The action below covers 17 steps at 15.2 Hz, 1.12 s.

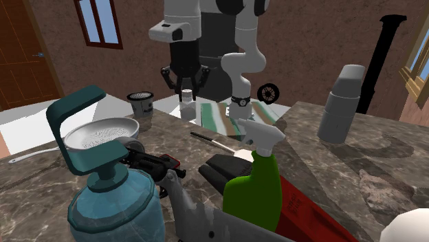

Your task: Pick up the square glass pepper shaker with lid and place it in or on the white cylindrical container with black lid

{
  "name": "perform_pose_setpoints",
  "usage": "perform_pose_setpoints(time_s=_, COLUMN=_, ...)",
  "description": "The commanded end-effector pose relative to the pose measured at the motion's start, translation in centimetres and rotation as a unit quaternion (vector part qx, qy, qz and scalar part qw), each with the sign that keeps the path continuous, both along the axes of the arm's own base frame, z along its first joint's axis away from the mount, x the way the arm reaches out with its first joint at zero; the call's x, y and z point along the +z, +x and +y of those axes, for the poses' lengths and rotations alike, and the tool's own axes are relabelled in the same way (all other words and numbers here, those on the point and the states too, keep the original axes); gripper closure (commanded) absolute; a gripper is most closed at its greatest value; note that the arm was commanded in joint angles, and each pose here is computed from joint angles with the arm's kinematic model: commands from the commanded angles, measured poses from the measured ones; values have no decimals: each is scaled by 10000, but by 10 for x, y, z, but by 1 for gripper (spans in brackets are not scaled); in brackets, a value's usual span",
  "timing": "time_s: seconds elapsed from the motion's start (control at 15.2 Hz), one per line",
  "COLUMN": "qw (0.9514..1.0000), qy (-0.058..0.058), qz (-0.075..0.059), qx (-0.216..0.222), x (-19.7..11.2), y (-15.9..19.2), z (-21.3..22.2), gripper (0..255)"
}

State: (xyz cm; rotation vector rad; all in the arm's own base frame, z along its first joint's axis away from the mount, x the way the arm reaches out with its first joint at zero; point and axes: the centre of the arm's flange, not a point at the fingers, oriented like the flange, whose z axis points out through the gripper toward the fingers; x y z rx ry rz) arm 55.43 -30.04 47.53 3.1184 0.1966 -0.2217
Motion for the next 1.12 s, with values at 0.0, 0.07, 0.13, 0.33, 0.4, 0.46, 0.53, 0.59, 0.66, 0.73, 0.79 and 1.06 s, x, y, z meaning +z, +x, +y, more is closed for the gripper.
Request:
perform_pose_setpoints(time_s=0.0, qw=10000, qy=1, qz=2, qx=0, x=10, y=0, z=1, gripper=255)
perform_pose_setpoints(time_s=0.07, qw=10000, qy=1, qz=2, qx=0, x=16, y=0, z=1, gripper=255)
perform_pose_setpoints(time_s=0.13, qw=10000, qy=1, qz=2, qx=0, x=21, y=0, z=1, gripper=255)
perform_pose_setpoints(time_s=0.33, qw=10000, qy=1, qz=2, qx=0, x=37, y=0, z=1, gripper=255)
perform_pose_setpoints(time_s=0.4, qw=10000, qy=1, qz=2, qx=0, x=42, y=0, z=1, gripper=255)
perform_pose_setpoints(time_s=0.46, qw=10000, qy=1, qz=2, qx=0, x=47, y=0, z=1, gripper=255)
perform_pose_setpoints(time_s=0.53, qw=10000, qy=1, qz=2, qx=0, x=53, y=0, z=1, gripper=255)
perform_pose_setpoints(time_s=0.59, qw=10000, qy=1, qz=2, qx=0, x=55, y=0, z=1, gripper=255)
perform_pose_setpoints(time_s=0.66, qw=10000, qy=1, qz=2, qx=0, x=56, y=-10, z=-7, gripper=255)
perform_pose_setpoints(time_s=0.73, qw=10000, qy=1, qz=2, qx=0, x=58, y=-21, z=-15, gripper=255)
perform_pose_setpoints(time_s=0.79, qw=10000, qy=1, qz=2, qx=0, x=59, y=-32, z=-23, gripper=255)
perform_pose_setpoints(time_s=1.06, qw=10000, qy=1, qz=2, qx=0, x=63, y=-74, z=-54, gripper=255)
